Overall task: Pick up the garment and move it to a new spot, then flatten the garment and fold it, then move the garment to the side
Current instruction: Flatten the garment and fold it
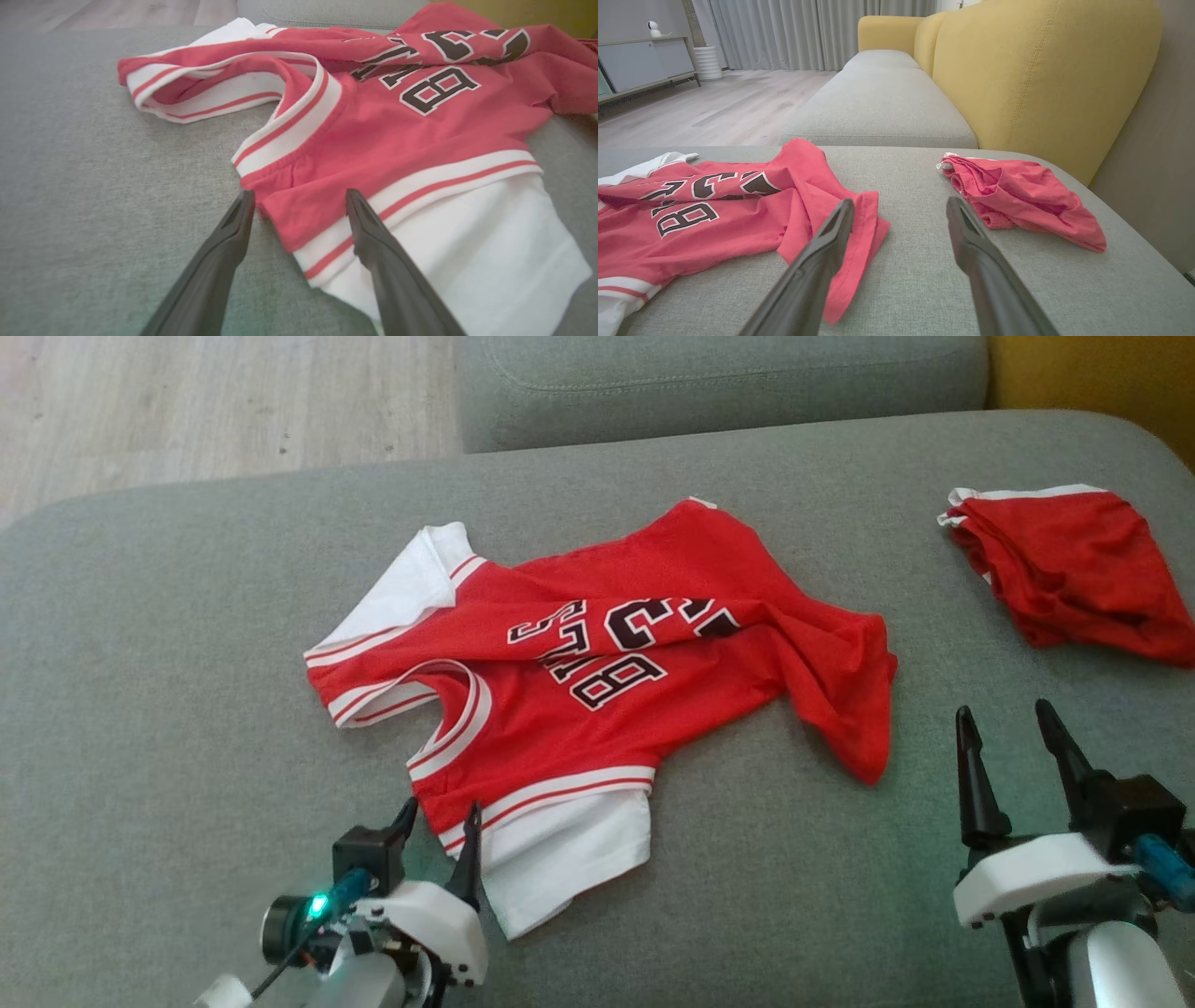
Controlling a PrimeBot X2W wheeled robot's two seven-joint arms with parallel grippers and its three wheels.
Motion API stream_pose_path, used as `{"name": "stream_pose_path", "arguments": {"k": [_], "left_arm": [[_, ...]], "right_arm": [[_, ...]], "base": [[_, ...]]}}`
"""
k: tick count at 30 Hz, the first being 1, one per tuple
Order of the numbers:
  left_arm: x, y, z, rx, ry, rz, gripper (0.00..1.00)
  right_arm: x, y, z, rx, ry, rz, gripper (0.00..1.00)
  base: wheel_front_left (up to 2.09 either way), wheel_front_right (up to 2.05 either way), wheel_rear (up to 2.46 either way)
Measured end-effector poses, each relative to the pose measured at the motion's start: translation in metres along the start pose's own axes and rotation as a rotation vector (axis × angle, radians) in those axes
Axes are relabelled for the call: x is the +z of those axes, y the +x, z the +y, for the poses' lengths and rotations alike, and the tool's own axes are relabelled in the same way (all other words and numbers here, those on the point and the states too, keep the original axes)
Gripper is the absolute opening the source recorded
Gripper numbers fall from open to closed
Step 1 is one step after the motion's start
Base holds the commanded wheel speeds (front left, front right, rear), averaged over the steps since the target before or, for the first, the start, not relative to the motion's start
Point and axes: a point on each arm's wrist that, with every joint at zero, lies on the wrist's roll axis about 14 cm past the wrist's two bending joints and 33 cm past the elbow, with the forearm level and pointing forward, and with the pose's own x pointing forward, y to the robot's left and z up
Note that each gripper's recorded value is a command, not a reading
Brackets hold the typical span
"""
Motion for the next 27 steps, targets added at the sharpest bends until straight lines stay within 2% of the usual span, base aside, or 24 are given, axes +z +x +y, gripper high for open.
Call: {"name": "stream_pose_path", "arguments": {"k": [8, 9, 10, 11, 17, 23, 27], "left_arm": [[-0.009, 0.010, -0.009, -0.035, 0.024, 0.062, 1.00], [-0.010, 0.011, -0.008, -0.037, 0.034, 0.074, 0.77], [-0.009, 0.013, -0.008, -0.039, 0.045, 0.081, 0.35], [-0.008, 0.015, -0.008, -0.041, 0.056, 0.086, 0.00], [-0.002, 0.019, 0.001, -0.022, 0.063, 0.063, 0.00], [0.037, 0.024, 0.051, 0.095, 0.096, -0.036, 0.00], [0.053, 0.024, 0.072, 0.143, 0.097, -0.070, 0.00]], "right_arm": [[-0.006, -0.002, -0.006, -0.018, 0.007, 0.018, 1.00], [-0.007, -0.002, -0.006, -0.020, 0.007, 0.020, 1.00], [-0.007, -0.002, -0.007, -0.022, 0.007, 0.022, 1.00], [-0.008, -0.002, -0.007, -0.023, 0.007, 0.024, 1.00], [-0.011, -0.001, -0.013, -0.041, 0.010, 0.034, 1.00], [-0.014, 0.001, -0.021, -0.063, 0.012, 0.043, 1.00], [-0.026, 0.002, -0.024, -0.071, 0.017, 0.078, 1.00]], "base": [[0.00, 0.00, 0.00], [0.00, 0.00, 0.00], [0.00, 0.00, 0.00], [0.00, 0.00, 0.00], [0.00, 0.00, 0.00], [0.00, 0.00, 0.00], [0.00, 0.00, 0.00]]}}
